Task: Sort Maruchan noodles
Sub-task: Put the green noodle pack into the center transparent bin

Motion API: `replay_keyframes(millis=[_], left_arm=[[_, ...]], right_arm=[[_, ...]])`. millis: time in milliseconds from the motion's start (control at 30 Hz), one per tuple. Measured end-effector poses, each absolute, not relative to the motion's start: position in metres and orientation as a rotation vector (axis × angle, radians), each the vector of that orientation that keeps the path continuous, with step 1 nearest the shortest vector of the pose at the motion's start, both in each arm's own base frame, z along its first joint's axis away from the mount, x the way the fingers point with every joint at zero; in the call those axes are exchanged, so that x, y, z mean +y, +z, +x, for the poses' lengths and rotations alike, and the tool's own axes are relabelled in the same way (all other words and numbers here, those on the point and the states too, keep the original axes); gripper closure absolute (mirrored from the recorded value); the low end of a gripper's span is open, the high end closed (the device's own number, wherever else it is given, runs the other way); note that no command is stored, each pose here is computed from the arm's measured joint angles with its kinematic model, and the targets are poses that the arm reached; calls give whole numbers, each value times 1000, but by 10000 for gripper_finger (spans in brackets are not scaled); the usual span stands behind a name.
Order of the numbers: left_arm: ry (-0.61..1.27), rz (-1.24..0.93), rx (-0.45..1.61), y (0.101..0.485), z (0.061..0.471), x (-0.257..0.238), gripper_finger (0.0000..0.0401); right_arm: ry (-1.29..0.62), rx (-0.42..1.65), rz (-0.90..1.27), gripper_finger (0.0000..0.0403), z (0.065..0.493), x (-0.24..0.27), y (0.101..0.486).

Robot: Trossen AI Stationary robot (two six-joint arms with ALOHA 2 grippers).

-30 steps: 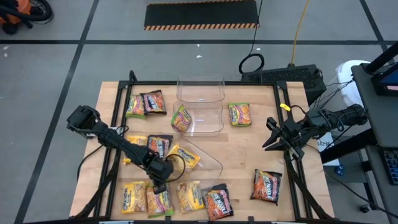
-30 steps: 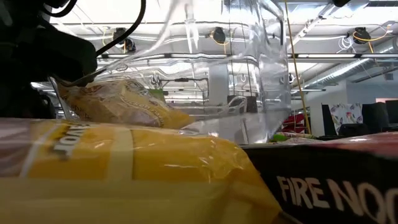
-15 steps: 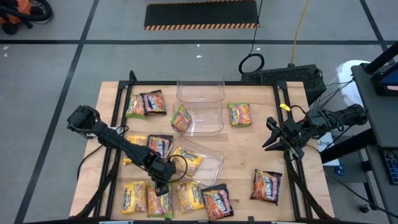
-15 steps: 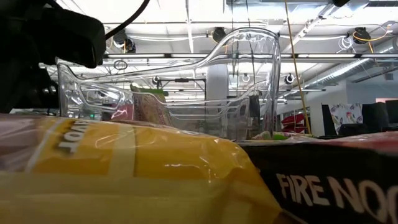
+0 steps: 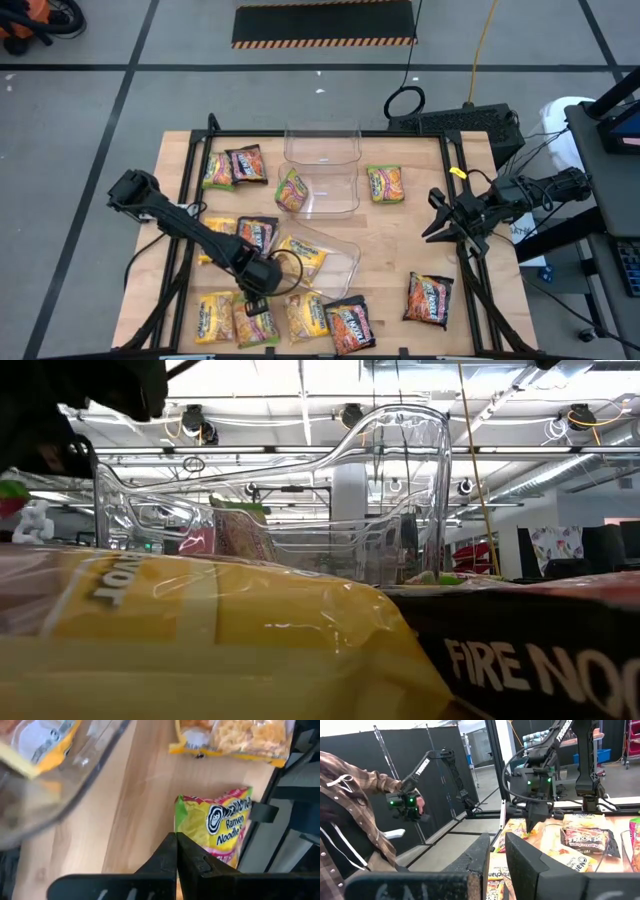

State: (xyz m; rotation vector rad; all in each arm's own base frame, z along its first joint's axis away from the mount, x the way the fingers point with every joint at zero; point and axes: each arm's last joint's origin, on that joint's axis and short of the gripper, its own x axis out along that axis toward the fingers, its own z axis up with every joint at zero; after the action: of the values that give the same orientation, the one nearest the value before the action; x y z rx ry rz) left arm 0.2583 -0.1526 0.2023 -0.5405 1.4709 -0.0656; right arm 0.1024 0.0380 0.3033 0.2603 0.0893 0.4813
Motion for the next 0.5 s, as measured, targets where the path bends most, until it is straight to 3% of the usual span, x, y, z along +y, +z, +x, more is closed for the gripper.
replay_keyframes(millis=[500], left_arm=[[71,-614,1539,259,261,-156,401]], right_arm=[[484,71,182,349,102,38,303]])
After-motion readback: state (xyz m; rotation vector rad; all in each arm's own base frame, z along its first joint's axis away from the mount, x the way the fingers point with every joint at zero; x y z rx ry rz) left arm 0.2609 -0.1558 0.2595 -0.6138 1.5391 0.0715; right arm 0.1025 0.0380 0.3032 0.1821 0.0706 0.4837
